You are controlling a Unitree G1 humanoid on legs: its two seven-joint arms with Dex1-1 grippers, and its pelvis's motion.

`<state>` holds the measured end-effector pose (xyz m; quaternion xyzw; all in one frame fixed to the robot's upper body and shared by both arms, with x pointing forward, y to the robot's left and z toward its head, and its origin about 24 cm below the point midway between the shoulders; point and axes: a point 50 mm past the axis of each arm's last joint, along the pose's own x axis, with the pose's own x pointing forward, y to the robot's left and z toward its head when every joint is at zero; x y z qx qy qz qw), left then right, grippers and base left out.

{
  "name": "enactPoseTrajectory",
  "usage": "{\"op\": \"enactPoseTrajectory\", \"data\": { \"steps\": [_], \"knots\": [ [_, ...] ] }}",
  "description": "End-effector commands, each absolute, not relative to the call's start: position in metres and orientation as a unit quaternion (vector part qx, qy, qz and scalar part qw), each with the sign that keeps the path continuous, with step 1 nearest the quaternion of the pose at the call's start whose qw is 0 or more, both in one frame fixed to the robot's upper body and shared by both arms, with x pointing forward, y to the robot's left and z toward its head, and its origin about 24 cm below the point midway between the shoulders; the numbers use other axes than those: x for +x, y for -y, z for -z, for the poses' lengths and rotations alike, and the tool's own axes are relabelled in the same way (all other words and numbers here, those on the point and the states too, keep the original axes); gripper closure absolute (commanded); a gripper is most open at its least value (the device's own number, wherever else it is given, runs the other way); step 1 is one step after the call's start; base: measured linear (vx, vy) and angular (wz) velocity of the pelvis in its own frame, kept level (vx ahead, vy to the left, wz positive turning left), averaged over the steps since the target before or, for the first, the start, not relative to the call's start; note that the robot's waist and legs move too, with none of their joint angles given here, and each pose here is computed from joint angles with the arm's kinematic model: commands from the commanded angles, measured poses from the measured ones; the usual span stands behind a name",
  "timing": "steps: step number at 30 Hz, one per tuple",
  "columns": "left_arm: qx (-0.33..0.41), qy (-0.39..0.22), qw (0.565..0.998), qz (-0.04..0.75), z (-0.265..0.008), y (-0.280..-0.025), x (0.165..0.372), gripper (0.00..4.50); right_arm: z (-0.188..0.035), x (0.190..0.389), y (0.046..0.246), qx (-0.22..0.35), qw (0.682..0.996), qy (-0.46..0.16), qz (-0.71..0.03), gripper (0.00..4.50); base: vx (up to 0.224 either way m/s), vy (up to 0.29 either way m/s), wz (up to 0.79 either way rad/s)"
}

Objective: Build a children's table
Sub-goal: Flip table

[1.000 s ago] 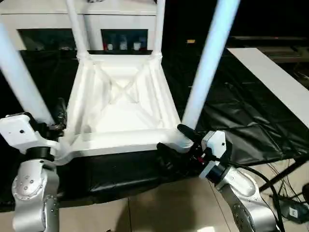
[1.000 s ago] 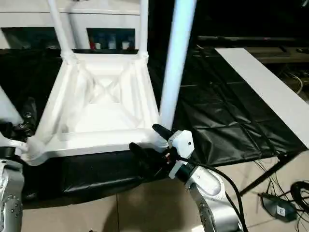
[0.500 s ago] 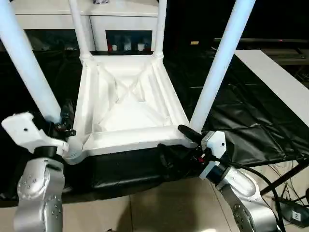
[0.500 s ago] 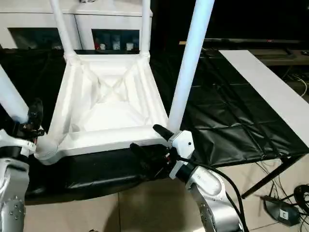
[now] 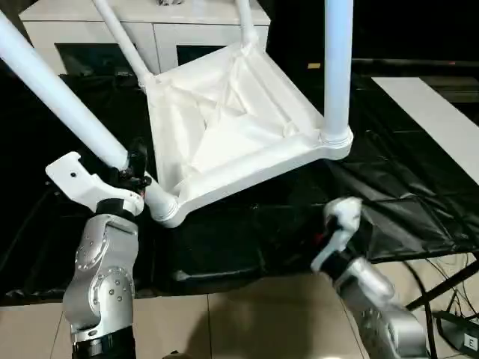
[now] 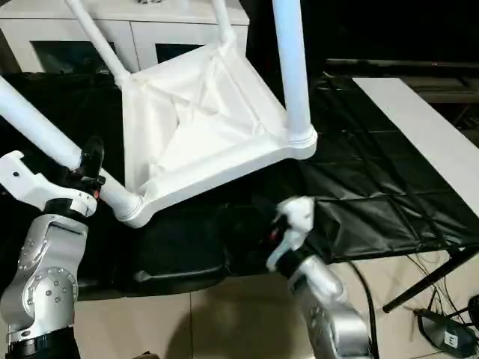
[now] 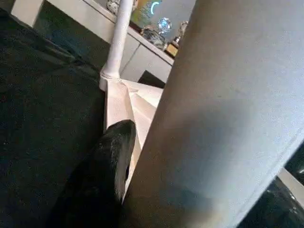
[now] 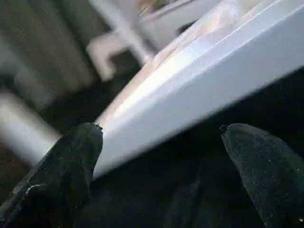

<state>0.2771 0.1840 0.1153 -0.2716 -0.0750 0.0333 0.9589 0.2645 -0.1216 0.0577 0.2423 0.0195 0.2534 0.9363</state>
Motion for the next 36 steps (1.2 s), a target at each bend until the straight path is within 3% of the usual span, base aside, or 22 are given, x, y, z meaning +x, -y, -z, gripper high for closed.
{"op": "enactPoseTrajectory", "data": {
  "steps": [1, 8, 12, 22, 23, 27, 30, 36],
  "knots": [
    [-0.321, 0.080, 0.944, 0.005, -0.122, -0.165, 0.282, 2.21, -0.057, 0.271, 0.125, 0.283, 0.931, -0.029, -0.227, 0.00, 0.000, 0.000, 0.00],
    [-0.327, 0.081, 0.941, 0.002, -0.122, -0.164, 0.283, 2.21, -0.055, 0.312, 0.104, 0.456, 0.870, -0.058, -0.180, 0.00, 0.000, 0.000, 0.00],
    [-0.327, 0.081, 0.942, 0.001, -0.123, -0.165, 0.282, 2.21, -0.050, 0.327, 0.100, 0.482, 0.861, -0.084, -0.135, 0.00, 0.000, 0.000, 0.00],
    [-0.331, 0.080, 0.940, 0.002, -0.122, -0.164, 0.279, 2.21, -0.048, 0.350, 0.085, 0.461, 0.860, -0.140, -0.168, 0.00, 0.000, 0.000, 0.00],
    [-0.331, 0.080, 0.940, 0.002, -0.122, -0.164, 0.279, 2.21, -0.049, 0.351, 0.085, 0.459, 0.862, -0.137, -0.168, 0.29, 0.000, 0.000, 0.00],
    [-0.332, 0.078, 0.940, 0.002, -0.121, -0.163, 0.278, 2.21, -0.052, 0.354, 0.087, 0.473, 0.858, -0.117, -0.164, 0.42, 0.000, 0.000, 0.00],
    [-0.333, 0.077, 0.940, 0.002, -0.121, -0.163, 0.278, 2.21, -0.053, 0.356, 0.089, 0.477, 0.858, -0.107, -0.161, 0.84, 0.000, 0.000, 0.00],
    [-0.333, 0.074, 0.940, 0.004, -0.120, -0.163, 0.278, 2.21, -0.054, 0.358, 0.092, 0.479, 0.858, -0.101, -0.156, 1.26, 0.000, 0.000, 0.00]
  ]
}}
